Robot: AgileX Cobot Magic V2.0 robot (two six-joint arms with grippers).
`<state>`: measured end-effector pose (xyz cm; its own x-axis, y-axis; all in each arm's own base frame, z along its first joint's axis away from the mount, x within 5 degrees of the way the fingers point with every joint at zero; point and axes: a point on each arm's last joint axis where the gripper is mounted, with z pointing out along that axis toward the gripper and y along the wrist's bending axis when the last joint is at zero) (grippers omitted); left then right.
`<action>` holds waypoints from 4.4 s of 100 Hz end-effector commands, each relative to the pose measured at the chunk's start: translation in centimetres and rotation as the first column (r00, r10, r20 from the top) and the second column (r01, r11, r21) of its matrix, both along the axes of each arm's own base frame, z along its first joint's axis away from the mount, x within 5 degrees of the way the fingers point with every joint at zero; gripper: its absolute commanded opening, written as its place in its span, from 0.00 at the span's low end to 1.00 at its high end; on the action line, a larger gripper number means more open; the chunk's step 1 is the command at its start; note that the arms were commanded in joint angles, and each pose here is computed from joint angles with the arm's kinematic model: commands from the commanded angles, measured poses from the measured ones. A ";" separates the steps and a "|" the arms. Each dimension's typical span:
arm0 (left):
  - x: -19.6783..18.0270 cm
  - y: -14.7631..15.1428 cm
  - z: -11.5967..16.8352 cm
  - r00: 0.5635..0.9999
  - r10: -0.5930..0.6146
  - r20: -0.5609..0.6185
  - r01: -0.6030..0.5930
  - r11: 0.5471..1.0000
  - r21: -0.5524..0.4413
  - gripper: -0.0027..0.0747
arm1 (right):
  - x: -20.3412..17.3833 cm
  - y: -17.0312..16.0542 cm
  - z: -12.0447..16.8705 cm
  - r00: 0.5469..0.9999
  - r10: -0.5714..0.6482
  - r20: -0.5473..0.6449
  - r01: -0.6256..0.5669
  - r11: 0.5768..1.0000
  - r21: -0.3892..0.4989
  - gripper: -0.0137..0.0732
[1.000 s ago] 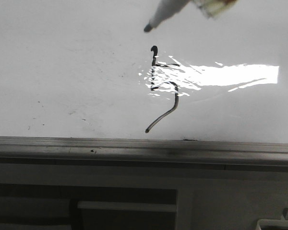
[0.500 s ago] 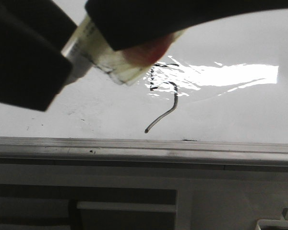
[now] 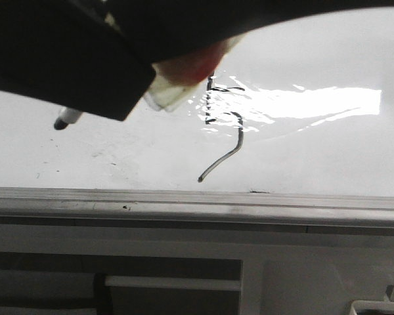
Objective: Write number 5 on whiteboard
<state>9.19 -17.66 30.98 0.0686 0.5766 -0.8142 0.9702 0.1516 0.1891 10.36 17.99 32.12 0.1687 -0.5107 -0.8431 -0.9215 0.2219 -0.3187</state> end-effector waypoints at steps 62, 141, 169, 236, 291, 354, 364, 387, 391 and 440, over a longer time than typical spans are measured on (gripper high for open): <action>0.4 -0.3 1.9 0.998 0.061 0.005 -0.060 0.991 -0.116 0.01 | 0.4 -0.7 3.4 0.990 -0.106 0.088 0.086 0.975 0.205 0.81; 7.6 -0.3 -3.6 0.712 0.587 -0.385 -0.692 0.677 -0.248 0.01 | -2.1 -9.1 8.8 0.922 -0.364 0.132 0.247 0.815 0.525 0.08; 9.2 -1.0 -5.4 0.621 0.656 -0.429 -0.777 0.587 -0.227 0.01 | -2.1 -9.1 8.8 0.925 -0.358 0.124 0.246 0.816 0.523 0.08; 10.3 -1.2 -6.8 0.541 0.708 -0.455 -0.837 0.506 -0.207 0.37 | -2.1 -9.1 8.8 0.925 -0.358 0.124 0.246 0.816 0.523 0.08; 10.3 -1.1 -6.6 0.530 0.710 -0.464 -0.845 0.490 -0.215 0.78 | -2.1 -9.0 8.7 0.926 -0.357 0.120 0.247 0.816 0.523 0.08; 5.9 3.2 1.2 0.716 0.606 -0.347 -0.689 0.534 -0.491 0.53 | -3.1 -10.1 8.3 0.907 -0.370 0.199 0.226 0.829 0.512 0.08; 3.7 5.8 2.7 0.760 0.608 -0.228 -0.607 0.541 -0.582 0.32 | -4.3 -11.5 7.1 0.883 -0.396 0.252 0.224 0.828 0.514 0.08; -1.3 11.5 2.5 0.783 0.615 -0.088 -0.471 0.495 -0.730 0.01 | -6.1 -14.7 1.0 0.768 -0.561 0.310 0.331 0.762 0.557 0.08; -1.9 12.0 2.2 0.785 0.614 -0.087 -0.460 0.483 -0.745 0.01 | -6.2 -15.0 -0.2 0.748 -0.587 0.309 0.354 0.748 0.562 0.08; -3.7 14.1 -0.5 0.789 0.604 -0.109 -0.440 0.432 -0.787 0.01 | -7.0 -15.6 -4.2 0.786 -0.600 0.147 0.390 0.667 0.635 0.08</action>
